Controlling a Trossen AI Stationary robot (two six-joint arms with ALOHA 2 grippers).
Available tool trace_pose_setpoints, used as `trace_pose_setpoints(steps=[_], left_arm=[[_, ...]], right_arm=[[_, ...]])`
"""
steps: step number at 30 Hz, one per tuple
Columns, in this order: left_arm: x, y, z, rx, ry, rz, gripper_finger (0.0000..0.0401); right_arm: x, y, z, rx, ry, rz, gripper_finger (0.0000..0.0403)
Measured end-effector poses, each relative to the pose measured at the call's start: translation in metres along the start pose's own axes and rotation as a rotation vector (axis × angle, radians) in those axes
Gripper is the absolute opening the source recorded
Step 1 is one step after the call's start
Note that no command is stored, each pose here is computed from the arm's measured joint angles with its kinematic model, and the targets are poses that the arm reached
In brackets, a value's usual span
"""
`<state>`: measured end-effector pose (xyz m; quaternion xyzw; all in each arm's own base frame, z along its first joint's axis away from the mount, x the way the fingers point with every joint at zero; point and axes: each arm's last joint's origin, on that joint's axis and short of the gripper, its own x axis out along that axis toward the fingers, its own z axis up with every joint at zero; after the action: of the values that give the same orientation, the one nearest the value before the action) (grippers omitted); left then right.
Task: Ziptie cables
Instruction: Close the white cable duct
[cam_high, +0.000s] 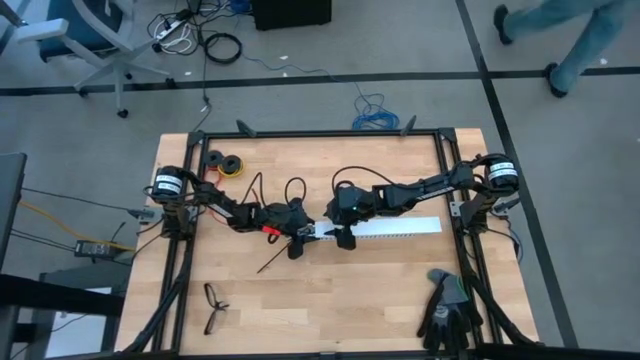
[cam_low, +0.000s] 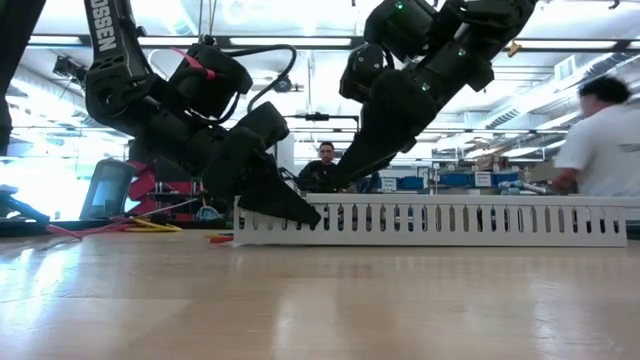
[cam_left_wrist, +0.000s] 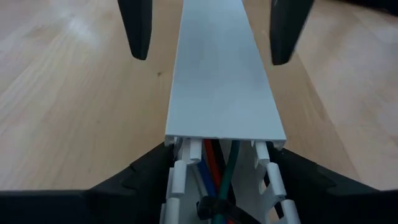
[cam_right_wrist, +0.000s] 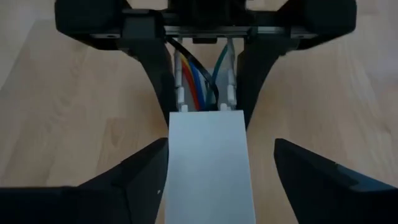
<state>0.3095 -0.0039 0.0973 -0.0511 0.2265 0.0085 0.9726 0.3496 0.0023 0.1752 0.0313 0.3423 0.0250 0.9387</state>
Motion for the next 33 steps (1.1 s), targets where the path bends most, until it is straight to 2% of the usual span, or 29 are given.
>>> trace_pose_setpoints(steps=[7, 15, 20, 26, 30, 33], left_arm=[[0.000, 0.000, 0.000, 0.000, 0.000, 0.000, 0.0235], [0.000, 0.000, 0.000, -0.039, 0.003, -0.013, 0.0239], [0.000, 0.000, -0.001, -0.052, 0.007, -0.017, 0.0271], [0.000, -0.001, 0.005, 0.004, -0.032, -0.021, 0.0317], [-0.006, -0.002, 0.013, 0.005, -0.034, -0.029, 0.0324], [-0.015, -0.003, 0.016, 0.020, 0.026, -0.027, 0.0324]], right_arm=[[0.000, 0.000, -0.001, -0.018, 0.014, 0.000, 0.0304], [-0.005, -0.005, -0.004, 0.033, 0.062, -0.009, 0.0309], [-0.005, -0.005, -0.005, 0.052, 0.074, -0.010, 0.0309], [-0.005, -0.004, -0.006, 0.078, 0.076, 0.008, 0.0308], [-0.006, -0.004, -0.006, 0.086, 0.080, 0.015, 0.0308], [-0.007, -0.004, -0.006, 0.089, 0.085, 0.015, 0.0308]])
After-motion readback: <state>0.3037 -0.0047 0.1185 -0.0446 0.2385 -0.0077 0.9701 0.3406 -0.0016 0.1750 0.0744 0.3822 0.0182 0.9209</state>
